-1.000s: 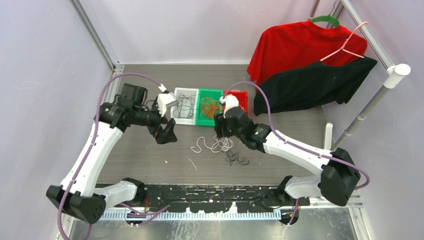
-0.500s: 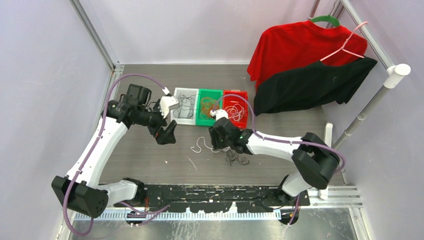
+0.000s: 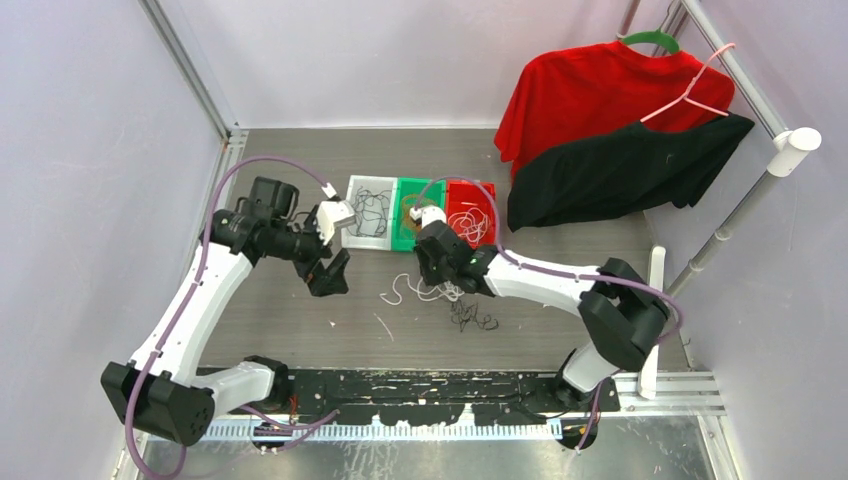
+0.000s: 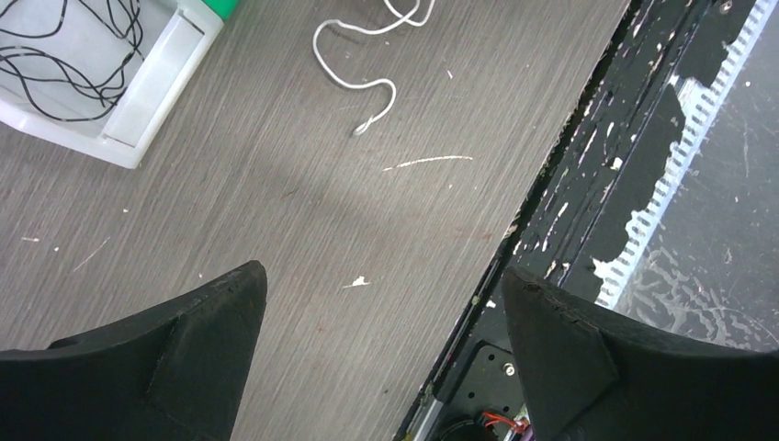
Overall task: Untangle the cables
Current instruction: Untie the cable.
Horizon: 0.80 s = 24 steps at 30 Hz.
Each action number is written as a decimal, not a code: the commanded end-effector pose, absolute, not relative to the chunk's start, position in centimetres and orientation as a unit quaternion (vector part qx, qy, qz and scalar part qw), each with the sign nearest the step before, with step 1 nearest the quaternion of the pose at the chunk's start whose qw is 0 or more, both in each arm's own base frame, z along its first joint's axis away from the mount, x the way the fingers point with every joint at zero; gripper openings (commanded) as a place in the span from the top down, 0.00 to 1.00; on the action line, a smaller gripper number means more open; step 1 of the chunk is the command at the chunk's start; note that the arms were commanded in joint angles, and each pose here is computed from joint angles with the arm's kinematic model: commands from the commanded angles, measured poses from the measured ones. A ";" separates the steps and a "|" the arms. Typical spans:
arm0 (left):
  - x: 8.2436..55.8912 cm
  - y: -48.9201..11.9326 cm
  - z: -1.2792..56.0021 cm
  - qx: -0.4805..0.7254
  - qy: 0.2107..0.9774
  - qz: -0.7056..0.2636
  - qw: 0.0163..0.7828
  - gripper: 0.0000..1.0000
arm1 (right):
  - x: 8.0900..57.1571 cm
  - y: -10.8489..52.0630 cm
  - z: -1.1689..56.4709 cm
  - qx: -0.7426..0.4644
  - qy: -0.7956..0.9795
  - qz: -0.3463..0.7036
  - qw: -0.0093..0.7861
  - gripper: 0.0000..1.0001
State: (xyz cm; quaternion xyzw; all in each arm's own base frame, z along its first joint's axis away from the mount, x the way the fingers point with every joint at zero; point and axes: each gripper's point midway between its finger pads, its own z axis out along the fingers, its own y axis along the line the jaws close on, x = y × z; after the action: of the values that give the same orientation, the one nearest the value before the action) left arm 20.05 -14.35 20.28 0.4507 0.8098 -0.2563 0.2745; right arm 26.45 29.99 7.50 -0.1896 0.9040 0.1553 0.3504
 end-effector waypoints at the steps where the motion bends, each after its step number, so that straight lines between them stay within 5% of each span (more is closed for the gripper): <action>1: 20.5 -15.5 22.3 0.448 0.784 -0.285 0.322 0.02 | 26.4 32.8 18.0 -0.169 0.857 0.267 0.408 0.99; 13: 20.2 -19.1 26.2 0.389 0.749 -0.404 0.354 0.03 | 23.4 35.6 34.7 -0.137 0.747 0.469 0.450 0.99; 18: 20.0 -19.3 26.3 0.391 0.743 -0.412 0.353 0.04 | 22.6 36.5 35.5 -0.144 0.738 0.492 0.438 0.99; 24: 19.3 -19.4 24.8 0.412 0.732 -0.420 0.344 0.23 | 22.0 37.4 34.4 -0.142 0.740 0.510 0.415 0.99</action>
State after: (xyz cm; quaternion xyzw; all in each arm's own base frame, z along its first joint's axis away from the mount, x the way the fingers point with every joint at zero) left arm 19.86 -18.91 24.51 0.3892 0.7607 -0.4013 0.3298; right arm 22.70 36.30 32.22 -0.1440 0.7676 0.4656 0.4162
